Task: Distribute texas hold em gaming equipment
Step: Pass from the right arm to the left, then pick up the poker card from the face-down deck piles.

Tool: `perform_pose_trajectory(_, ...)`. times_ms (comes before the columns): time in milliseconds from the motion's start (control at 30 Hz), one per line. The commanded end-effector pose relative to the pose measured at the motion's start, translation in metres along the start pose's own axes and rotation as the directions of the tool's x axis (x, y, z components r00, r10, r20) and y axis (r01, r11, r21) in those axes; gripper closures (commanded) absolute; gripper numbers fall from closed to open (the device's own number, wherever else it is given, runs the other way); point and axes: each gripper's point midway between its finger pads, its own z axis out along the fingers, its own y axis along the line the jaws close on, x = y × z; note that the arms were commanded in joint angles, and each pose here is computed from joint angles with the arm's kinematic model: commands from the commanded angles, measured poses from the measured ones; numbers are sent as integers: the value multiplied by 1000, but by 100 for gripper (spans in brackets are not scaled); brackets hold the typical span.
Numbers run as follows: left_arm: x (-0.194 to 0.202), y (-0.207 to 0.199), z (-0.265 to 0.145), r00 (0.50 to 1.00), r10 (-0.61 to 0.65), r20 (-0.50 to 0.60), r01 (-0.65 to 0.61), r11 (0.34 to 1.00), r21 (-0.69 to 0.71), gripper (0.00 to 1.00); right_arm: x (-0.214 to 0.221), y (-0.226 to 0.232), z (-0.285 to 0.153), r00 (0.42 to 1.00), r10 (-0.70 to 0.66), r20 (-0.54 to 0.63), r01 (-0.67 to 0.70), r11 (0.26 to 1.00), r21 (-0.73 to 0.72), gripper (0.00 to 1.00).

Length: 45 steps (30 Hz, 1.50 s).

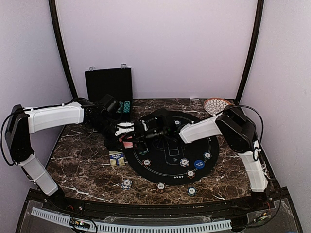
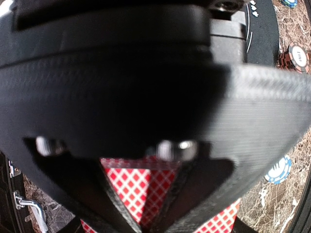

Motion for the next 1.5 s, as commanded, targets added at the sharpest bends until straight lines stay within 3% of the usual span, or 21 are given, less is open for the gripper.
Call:
perform_pose_trajectory(0,-13,5,-16,999,19,32,-18,999,-30,53,-8,6,-9,999,-19,43,17,999,39,47)
perform_pose_trajectory(300,-12,5,-20,999,21,26,-20,999,-39,54,-8,-2,-26,997,-31,76,24,996,90,50)
perform_pose_trajectory(433,-11,5,-19,1000,17,21,-16,999,-40,55,-4,3,-30,996,-37,77,30,996,81,57)
perform_pose_trajectory(867,-3,5,-14,1000,15,-2,-15,999,-48,56,0,39,-43,993,-82,83,81,997,16,57)
perform_pose_trajectory(1167,2,4,-12,1000,17,-17,-17,998,-56,58,2,38,-45,995,-68,79,68,998,7,84)
perform_pose_trajectory(1467,6,5,-10,999,15,-32,-17,998,-61,60,2,38,-51,995,-47,83,48,999,-15,100)
